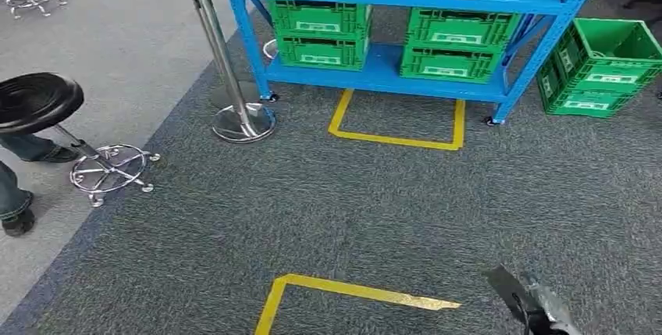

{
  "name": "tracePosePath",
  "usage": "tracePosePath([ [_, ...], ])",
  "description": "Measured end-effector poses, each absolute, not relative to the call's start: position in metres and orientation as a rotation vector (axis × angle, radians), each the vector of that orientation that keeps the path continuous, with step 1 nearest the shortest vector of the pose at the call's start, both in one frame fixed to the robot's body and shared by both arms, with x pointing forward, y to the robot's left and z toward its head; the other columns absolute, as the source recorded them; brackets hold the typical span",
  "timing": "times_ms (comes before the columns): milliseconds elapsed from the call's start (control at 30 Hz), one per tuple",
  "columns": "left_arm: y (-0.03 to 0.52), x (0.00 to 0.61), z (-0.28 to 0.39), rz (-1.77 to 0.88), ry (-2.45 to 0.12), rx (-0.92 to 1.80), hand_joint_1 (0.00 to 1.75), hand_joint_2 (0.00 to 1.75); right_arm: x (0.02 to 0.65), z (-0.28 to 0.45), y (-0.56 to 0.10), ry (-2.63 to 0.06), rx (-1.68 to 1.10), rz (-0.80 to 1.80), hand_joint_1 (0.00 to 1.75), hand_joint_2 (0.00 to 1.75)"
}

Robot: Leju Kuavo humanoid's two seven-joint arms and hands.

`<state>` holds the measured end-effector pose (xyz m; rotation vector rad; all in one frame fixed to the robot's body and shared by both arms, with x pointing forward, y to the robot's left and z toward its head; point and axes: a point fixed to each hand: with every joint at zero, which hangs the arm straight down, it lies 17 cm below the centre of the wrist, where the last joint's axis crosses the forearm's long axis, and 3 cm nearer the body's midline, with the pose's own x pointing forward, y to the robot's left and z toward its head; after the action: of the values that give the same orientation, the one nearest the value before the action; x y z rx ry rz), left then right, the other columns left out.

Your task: Take the parts from the cabinet and place them on the table.

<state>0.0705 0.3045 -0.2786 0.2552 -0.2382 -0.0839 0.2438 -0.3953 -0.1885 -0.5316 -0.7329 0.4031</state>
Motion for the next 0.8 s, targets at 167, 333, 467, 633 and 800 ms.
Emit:
tracePosePath([
  [167, 0.303, 0.072, -0.278, -0.069, -0.249, 0.258, 0.0, 0.0, 0.175, -0.236, -0.373, -0.556, -0.459, 0.363, 0.0, 0.0],
  [333, 0.299, 0.073, -0.278, -0.053, -0.257, 0.257, 0.0, 0.0, 0.132, -0.258, -0.348, -0.447, -0.387, 0.35, 0.0, 0.0],
  [467, 0.296, 0.073, -0.278, -0.047, -0.259, 0.255, 0.0, 0.0, 0.112, -0.266, -0.337, -0.406, -0.359, 0.342, 0.0, 0.0],
  [633, 0.296, 0.073, -0.278, -0.035, -0.257, 0.26, 0.0, 0.0, 0.102, -0.269, -0.329, -0.384, -0.338, 0.333, 0.0, 0.0],
  [800, 0.298, 0.076, -0.276, -0.024, -0.279, 0.269, 0.0, 0.0, 0.096, -0.272, -0.321, -0.363, -0.319, 0.314, 0.0, 0.0],
])
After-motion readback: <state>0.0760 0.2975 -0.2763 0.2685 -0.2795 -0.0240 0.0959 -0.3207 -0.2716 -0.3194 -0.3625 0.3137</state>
